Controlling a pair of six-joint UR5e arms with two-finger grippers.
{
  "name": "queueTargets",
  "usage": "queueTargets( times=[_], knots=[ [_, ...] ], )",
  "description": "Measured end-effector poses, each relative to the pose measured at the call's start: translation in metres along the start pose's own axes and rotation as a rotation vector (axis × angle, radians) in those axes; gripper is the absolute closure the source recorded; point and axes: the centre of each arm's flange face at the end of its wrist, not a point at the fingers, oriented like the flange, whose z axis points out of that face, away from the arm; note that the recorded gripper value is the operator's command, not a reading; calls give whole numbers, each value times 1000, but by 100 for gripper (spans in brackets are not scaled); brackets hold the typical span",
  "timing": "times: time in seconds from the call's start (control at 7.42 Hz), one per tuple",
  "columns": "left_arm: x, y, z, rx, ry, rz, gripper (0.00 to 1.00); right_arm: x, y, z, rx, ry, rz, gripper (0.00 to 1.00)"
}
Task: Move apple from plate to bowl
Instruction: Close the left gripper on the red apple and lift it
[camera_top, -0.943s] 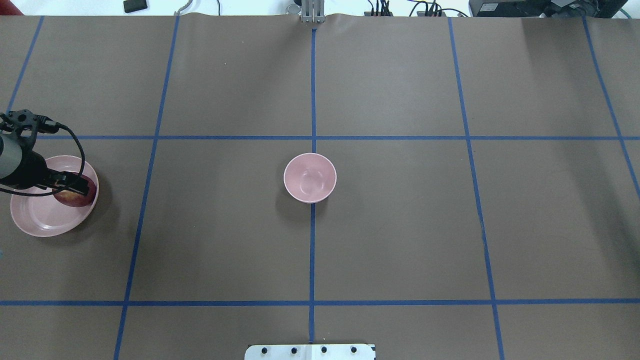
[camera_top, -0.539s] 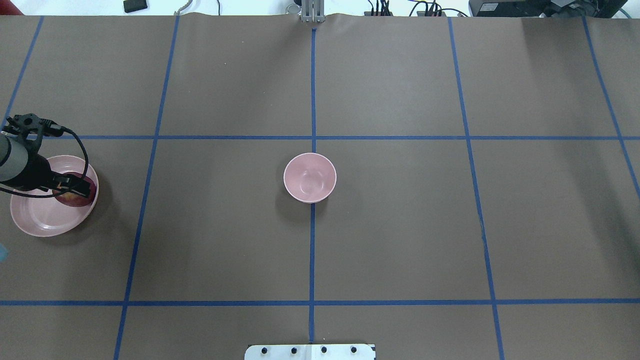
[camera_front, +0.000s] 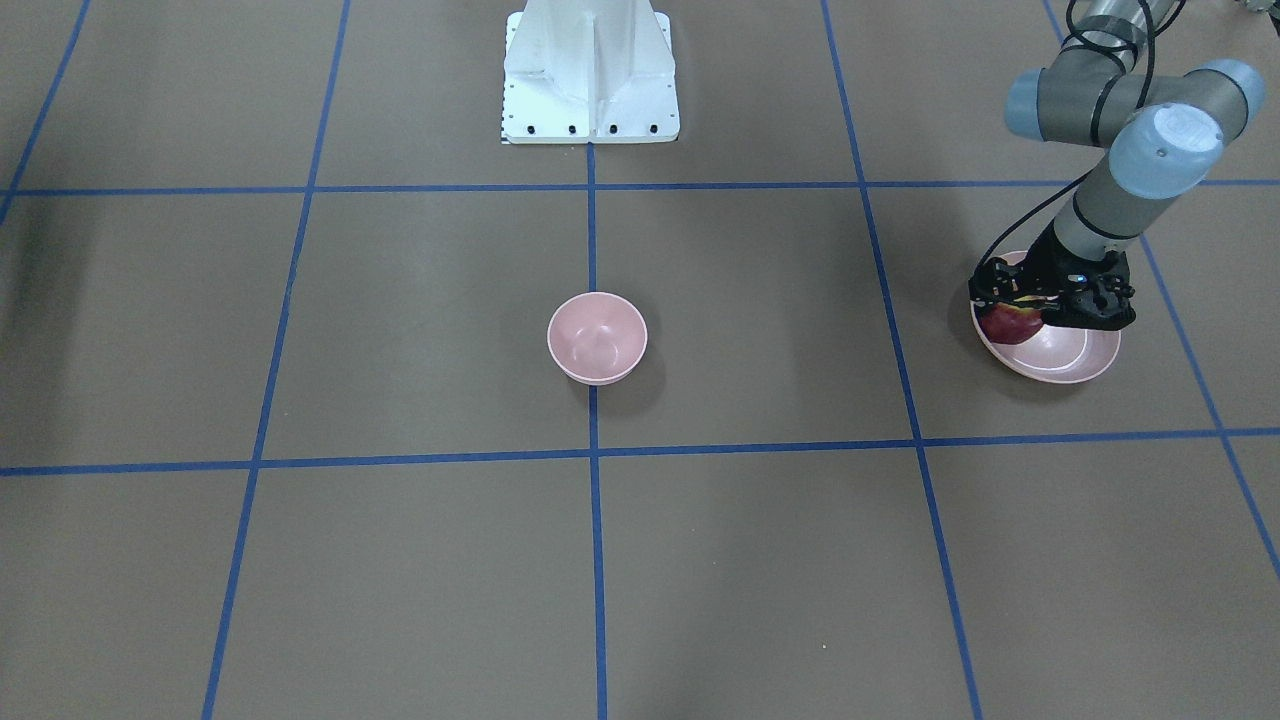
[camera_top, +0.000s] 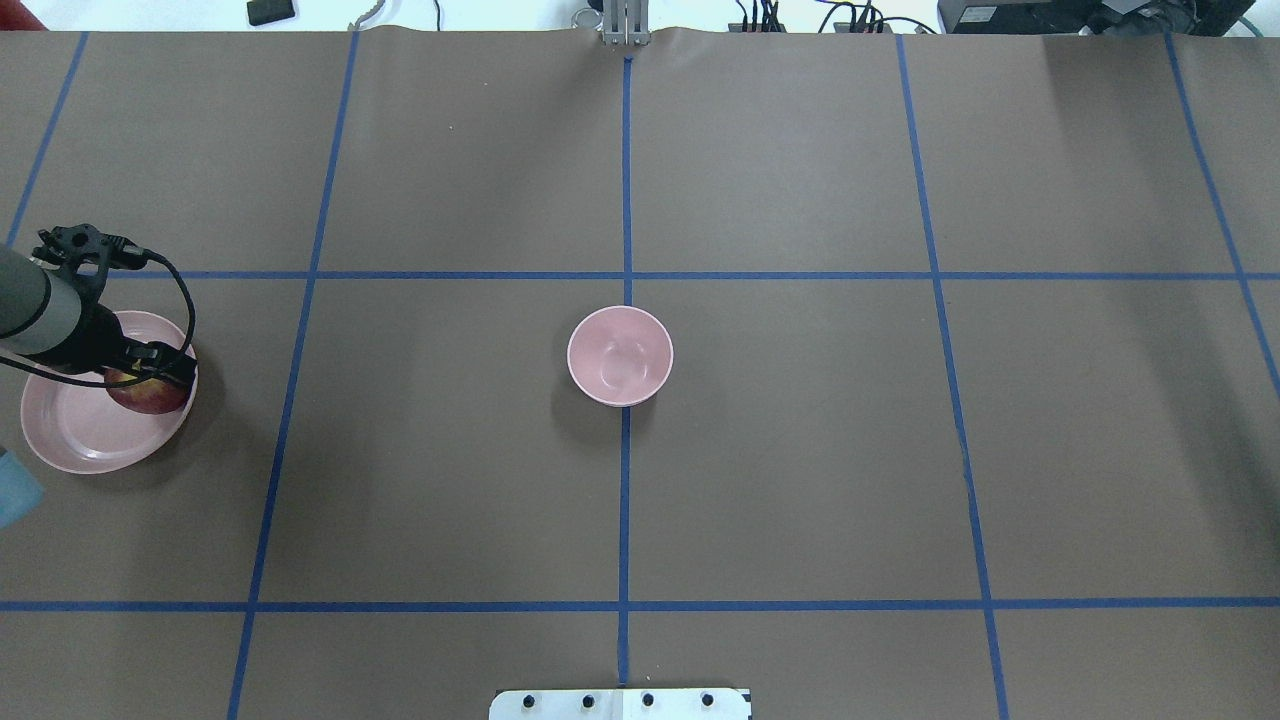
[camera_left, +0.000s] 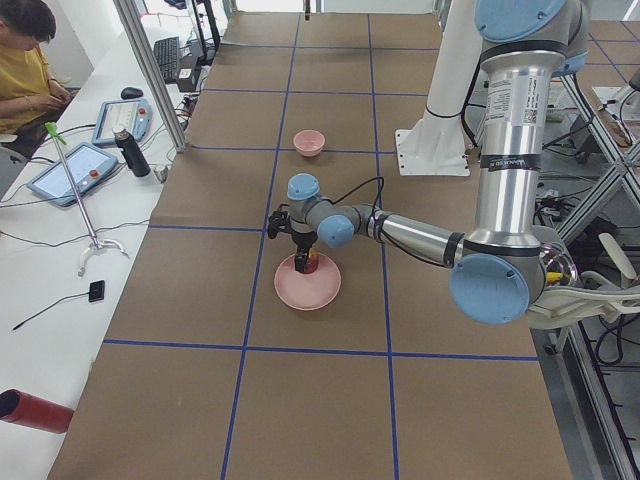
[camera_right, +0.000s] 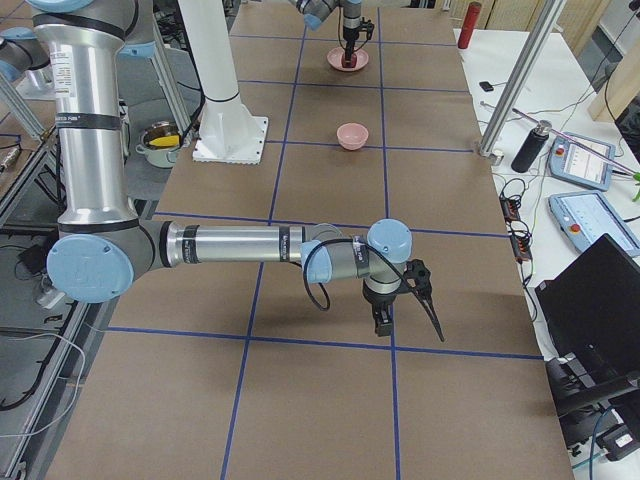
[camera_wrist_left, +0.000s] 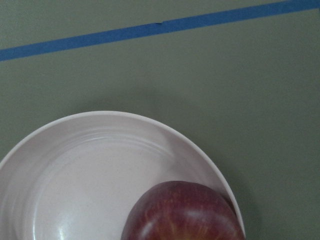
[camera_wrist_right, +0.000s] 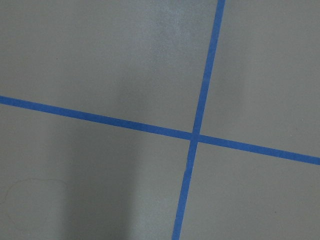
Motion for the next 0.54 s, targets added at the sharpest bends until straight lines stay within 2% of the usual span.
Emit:
queueTargets(
  times=[0.13, 0.27, 0.4, 0.54],
  knots=[
    [1, -1, 1, 0, 0, 2, 55, 0, 0, 0, 0, 0, 0, 0],
    [1, -1, 1, 0, 0, 3, 68, 0, 0, 0, 0, 0, 0, 0],
    [1, -1, 1, 0, -1, 4, 80, 0, 0, 0, 1, 0, -1, 0],
    [1, 1, -1, 0, 2, 6, 85, -1, -1, -1, 2, 0, -1, 0]
  ],
)
